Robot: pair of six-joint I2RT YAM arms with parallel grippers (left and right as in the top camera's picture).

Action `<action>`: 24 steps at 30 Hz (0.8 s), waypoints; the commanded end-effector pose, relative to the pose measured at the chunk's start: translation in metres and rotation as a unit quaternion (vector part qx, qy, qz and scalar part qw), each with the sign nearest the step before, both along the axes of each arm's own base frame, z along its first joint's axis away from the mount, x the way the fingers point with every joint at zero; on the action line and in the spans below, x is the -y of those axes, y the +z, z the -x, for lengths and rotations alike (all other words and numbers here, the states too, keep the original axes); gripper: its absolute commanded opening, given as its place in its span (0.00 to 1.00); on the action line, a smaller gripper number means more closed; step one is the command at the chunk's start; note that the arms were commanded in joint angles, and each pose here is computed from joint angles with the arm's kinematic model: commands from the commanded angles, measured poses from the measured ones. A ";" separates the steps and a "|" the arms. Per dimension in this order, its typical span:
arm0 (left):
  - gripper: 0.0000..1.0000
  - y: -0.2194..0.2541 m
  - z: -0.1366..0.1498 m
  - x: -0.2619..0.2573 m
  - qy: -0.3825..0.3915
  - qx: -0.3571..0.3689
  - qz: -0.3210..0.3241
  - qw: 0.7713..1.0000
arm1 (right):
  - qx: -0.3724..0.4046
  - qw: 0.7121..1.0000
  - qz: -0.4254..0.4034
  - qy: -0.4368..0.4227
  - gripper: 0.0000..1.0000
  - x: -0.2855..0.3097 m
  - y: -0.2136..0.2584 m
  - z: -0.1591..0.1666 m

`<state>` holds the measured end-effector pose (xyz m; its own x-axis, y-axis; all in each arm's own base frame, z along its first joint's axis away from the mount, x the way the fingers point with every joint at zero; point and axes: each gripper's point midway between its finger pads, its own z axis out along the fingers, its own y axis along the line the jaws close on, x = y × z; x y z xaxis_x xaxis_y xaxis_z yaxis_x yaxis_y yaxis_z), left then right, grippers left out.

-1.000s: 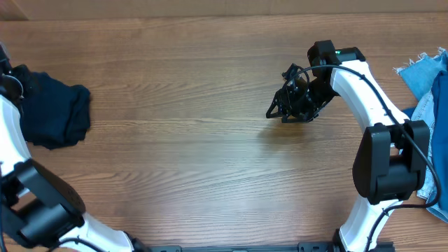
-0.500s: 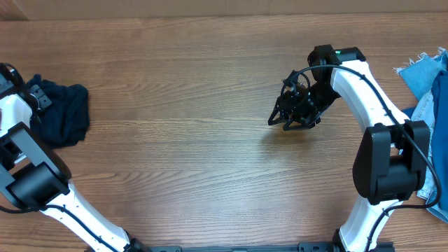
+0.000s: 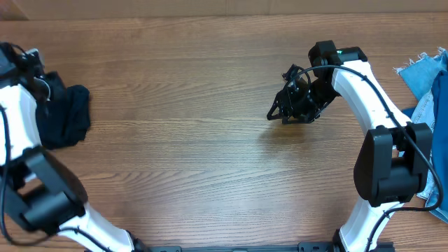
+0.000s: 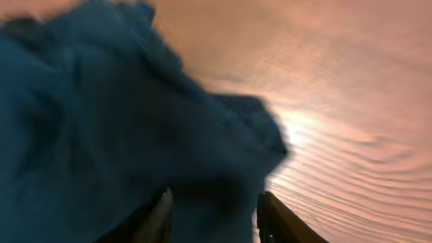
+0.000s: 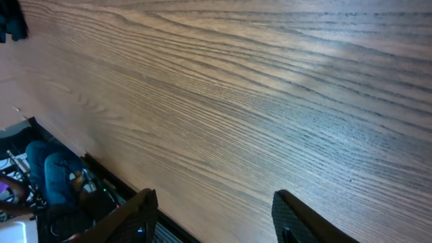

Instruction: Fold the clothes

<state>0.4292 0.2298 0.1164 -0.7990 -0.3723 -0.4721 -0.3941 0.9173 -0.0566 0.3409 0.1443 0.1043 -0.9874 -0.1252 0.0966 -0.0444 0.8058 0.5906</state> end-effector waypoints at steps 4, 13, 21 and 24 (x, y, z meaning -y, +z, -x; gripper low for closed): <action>0.49 -0.084 0.003 -0.012 0.002 -0.074 0.008 0.997 | 0.041 0.999 -0.009 0.006 0.58 -0.002 0.031 0.000; 0.52 0.053 -0.027 -0.038 0.016 0.041 -0.074 0.996 | 0.055 0.998 -0.011 0.006 0.58 -0.002 0.040 0.000; 0.57 -0.016 -0.035 -0.104 0.067 0.010 -0.132 0.989 | 0.049 0.999 -0.010 0.006 0.58 -0.002 0.040 0.003; 0.66 -0.056 -0.032 -0.109 0.068 -0.017 -0.117 0.991 | 0.041 0.999 -0.009 0.005 0.57 -0.002 0.040 0.006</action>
